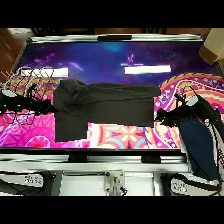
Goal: Fold the shirts.
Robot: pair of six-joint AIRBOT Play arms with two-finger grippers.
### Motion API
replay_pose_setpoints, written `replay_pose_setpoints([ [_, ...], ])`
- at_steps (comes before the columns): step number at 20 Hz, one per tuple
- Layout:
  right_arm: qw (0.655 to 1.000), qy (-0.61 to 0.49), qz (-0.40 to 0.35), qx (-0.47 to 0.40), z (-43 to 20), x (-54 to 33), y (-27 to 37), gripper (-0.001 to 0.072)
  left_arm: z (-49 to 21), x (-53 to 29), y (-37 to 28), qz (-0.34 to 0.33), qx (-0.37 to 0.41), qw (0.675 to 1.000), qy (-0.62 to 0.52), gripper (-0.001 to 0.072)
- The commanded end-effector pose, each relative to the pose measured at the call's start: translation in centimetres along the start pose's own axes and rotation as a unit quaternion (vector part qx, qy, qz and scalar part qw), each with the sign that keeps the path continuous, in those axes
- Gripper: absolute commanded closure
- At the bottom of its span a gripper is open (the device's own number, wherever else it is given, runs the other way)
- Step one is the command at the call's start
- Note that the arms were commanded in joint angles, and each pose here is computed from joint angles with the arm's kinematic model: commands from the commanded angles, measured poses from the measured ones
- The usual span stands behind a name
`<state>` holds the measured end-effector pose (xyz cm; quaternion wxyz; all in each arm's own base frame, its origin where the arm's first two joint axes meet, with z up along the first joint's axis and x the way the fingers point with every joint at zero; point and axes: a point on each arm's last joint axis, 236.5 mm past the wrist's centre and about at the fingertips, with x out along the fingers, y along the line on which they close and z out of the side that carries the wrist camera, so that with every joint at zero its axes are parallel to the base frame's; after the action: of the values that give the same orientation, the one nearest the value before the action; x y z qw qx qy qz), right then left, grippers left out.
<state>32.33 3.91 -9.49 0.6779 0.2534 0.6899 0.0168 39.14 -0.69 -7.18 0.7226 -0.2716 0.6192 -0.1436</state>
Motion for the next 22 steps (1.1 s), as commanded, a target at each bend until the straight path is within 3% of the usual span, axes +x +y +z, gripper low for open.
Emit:
replay_pose_setpoints([
  [1,1.000,-0.009,0.008,-0.002,0.1,0.7,0.8,0.0240,-0.1,-0.7,-0.1,-0.001,0.008,1.000,-0.001,0.0610],
  [2,1.000,-0.009,0.006,-0.007,0.0,0.8,1.0,0.0240,-0.1,-1.0,0.4,0.003,0.003,1.000,-0.002,0.0394],
  [3,1.000,-0.010,0.005,-0.012,0.0,0.9,1.2,0.0240,-0.2,-1.3,1.1,0.006,-0.007,1.000,-0.001,0.0265],
  [7,1.000,-0.010,0.001,-0.019,-0.1,1.1,1.3,0.0240,-0.8,-1.8,4.3,0.061,-0.023,0.998,0.008,0.0239],
  [12,1.000,-0.007,0.001,-0.016,-0.2,1.1,1.3,0.0240,1.1,0.1,4.0,0.056,-0.026,0.998,-0.026,0.0238],
  [16,1.000,-0.003,0.001,-0.013,-0.4,1.1,1.3,0.0239,0.9,2.6,2.7,0.049,-0.027,0.998,-0.012,0.0277],
  [17,1.000,-0.003,0.000,-0.013,-0.4,1.1,1.3,0.0237,0.8,2.8,2.7,0.048,-0.041,0.998,-0.009,0.0416],
  [18,1.000,-0.004,-0.001,-0.012,-0.3,1.1,1.2,0.0118,0.8,2.9,2.7,0.047,-0.044,0.998,-0.008,0.0503],
  [20,1.000,-0.017,0.000,-0.011,0.2,1.0,1.3,0.0083,0.6,2.6,2.7,0.045,-0.042,0.998,-0.005,0.0631],
  [22,0.999,-0.032,0.002,-0.004,0.9,1.0,1.4,0.0083,0.6,2.3,2.5,0.042,-0.041,0.998,0.000,0.0665],
])
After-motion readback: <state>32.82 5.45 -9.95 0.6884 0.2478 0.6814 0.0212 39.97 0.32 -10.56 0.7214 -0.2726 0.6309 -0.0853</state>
